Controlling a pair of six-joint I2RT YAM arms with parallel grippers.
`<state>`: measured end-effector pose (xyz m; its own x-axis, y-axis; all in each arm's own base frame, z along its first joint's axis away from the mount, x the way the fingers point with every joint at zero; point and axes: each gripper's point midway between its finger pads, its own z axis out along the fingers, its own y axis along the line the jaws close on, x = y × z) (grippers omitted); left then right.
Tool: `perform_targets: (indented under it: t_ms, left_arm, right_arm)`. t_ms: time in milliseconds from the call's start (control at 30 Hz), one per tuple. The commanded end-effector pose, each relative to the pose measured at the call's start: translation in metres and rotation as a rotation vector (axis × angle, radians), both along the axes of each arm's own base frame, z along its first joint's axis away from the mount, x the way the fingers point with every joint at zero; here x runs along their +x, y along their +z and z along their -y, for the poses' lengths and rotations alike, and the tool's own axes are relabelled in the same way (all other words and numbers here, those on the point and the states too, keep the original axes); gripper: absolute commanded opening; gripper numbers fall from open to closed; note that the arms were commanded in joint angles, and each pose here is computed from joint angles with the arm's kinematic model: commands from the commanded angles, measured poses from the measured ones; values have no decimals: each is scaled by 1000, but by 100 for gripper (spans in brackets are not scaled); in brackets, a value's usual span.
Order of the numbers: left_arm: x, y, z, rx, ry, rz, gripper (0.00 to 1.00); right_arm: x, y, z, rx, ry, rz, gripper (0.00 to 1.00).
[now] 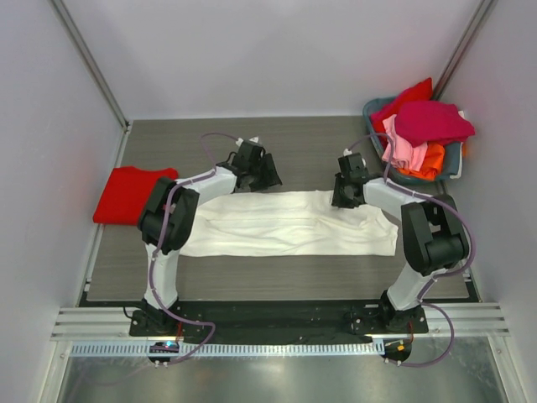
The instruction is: Fold and stack the t-shirts
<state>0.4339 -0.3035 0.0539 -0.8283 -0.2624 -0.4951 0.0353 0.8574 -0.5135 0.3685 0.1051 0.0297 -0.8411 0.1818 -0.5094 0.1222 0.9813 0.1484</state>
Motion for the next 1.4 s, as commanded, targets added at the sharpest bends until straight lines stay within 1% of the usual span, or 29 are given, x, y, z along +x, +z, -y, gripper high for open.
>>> perform_targets:
  t_ms: [0,100,200,233,300,333,433,500,567,600,667,700,767,800,900,1033,1067,1233,1333,1367]
  left_arm:
    - [12,18,21,-87,-58,113,55]
    - [14,21,21,-70,-71,130,55]
    - [13,20,16,-43,-68,119,55]
    - [12,21,17,-45,-72,120,55]
    - [10,32,20,-65,-82,133,55]
    - [10,35,21,-74,-81,137,55]
    - [9,47,33,-85,-84,152,50]
    - [0,52,48,-93,-106,142,47]
    - [-9,55,61,-92,-127,151,46]
    - [-11,61,66,-91,-137,167,42]
    - [-17,62,73,-74,-153,177,38]
    - [-18,63,74,-69,-160,183,31]
    - [-21,64,79,-81,-173,177,22]
    - [-22,63,80,-89,-177,169,11]
    - [-30,52,88,-108,-199,125,0]
    - [-39,28,91,-113,-167,31,0]
    - [-41,15,89,-95,-157,0,0]
    - [-40,-13,79,-9,-122,-99,0]
    - [-36,-24,70,39,-85,-129,0]
    - [-35,-27,62,77,-58,-135,0]
  right_arm:
    - [0,32,-5,33,14,83,27]
    - [-3,37,-5,44,11,94,32]
    - [-5,40,-5,50,13,104,28]
    - [-5,41,-4,47,9,105,30]
    - [0,42,-2,33,-3,117,37]
    - [7,48,-3,33,-4,131,38]
    - [21,52,-9,43,-1,141,41]
    - [28,45,-14,55,5,125,42]
    - [38,50,-19,71,9,135,42]
    - [40,45,-22,75,15,122,42]
    - [46,45,-24,78,17,124,41]
    - [48,41,-24,74,18,115,41]
    - [49,37,-24,70,22,105,39]
    - [48,34,-25,67,25,98,38]
    - [46,27,-24,61,26,79,37]
    - [42,21,-24,58,26,64,37]
    - [43,19,-23,57,26,60,37]
    - [46,16,-26,61,31,53,35]
    - [45,11,-29,52,42,41,32]
    - [45,9,-28,50,37,37,31]
